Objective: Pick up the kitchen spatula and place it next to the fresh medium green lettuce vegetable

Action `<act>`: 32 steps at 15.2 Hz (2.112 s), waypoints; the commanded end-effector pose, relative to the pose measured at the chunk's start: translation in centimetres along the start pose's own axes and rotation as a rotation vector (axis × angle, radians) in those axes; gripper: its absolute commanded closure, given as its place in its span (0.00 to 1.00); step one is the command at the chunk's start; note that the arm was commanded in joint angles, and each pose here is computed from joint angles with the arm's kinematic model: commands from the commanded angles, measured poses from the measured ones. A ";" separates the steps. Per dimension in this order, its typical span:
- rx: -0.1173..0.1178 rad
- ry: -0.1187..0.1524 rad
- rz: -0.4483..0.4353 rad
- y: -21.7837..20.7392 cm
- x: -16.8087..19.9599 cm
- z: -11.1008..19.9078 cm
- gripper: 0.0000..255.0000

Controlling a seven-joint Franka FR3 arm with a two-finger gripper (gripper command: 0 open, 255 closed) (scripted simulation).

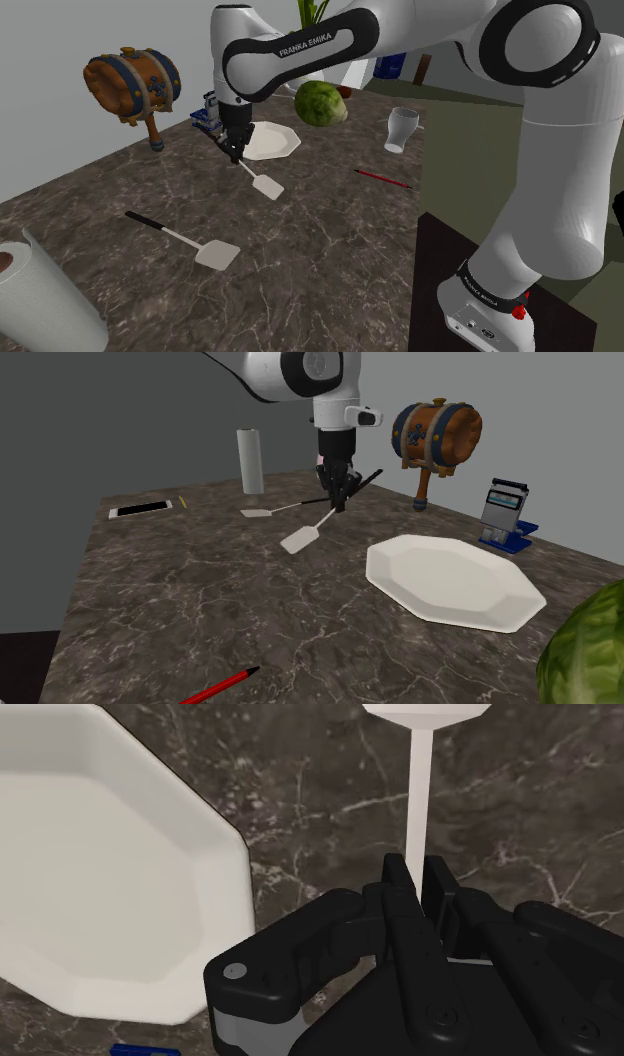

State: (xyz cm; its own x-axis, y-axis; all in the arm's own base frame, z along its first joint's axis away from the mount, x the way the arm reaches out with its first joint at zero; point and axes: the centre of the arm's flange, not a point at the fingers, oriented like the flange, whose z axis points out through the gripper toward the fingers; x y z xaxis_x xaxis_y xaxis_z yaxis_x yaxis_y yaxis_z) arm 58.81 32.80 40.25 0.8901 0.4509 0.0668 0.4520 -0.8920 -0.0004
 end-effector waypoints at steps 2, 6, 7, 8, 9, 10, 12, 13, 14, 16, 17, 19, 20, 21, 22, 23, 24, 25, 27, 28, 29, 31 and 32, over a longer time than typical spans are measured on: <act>0.000 0.000 0.000 0.1 0.1 -1.5 1.00; 0.000 0.000 0.000 0.1 0.2 -3.6 1.00; 0.000 0.000 0.000 0.1 0.3 -4.2 1.00; 0.000 0.000 0.000 0.1 0.3 -4.7 1.00; 0.000 0.000 0.000 0.1 0.3 -5.2 1.00; 0.000 0.000 0.000 0.1 0.4 -5.7 1.00; 0.000 0.000 0.000 0.1 0.4 -6.8 1.00; 0.000 0.000 0.000 0.1 0.5 -7.3 1.00; 0.000 0.000 0.000 0.1 0.5 -7.8 1.00; 0.000 0.000 0.000 0.1 0.6 -8.9 1.00; 0.000 0.000 0.000 0.1 0.6 -9.4 1.00; 0.000 0.000 0.000 0.1 0.7 -10.5 1.00; 0.000 0.000 0.000 0.1 0.7 -11.0 1.00; 0.000 0.000 0.000 0.1 0.8 -11.5 1.00; 0.000 0.000 0.000 0.1 0.8 -12.1 1.00; 0.000 0.000 0.000 0.1 0.8 -12.6 1.00; 0.000 0.000 0.000 0.1 0.9 -13.1 1.00; 0.000 0.000 0.000 0.1 0.9 -13.6 1.00; 0.000 0.000 0.000 0.1 1.0 -14.7 1.00; 0.000 0.000 0.000 0.1 1.0 -15.2 1.00; 0.000 0.000 0.000 0.1 1.0 -15.7 1.00; 0.000 0.000 0.000 0.1 1.1 -16.8 1.00; 0.000 0.000 0.000 0.1 1.1 -17.3 1.00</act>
State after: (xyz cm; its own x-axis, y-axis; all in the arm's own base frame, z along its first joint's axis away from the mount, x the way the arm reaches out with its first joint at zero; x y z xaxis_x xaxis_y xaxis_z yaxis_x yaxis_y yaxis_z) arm 58.81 32.76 56.99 0.8900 0.4511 0.0667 0.4521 -0.8920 -0.0005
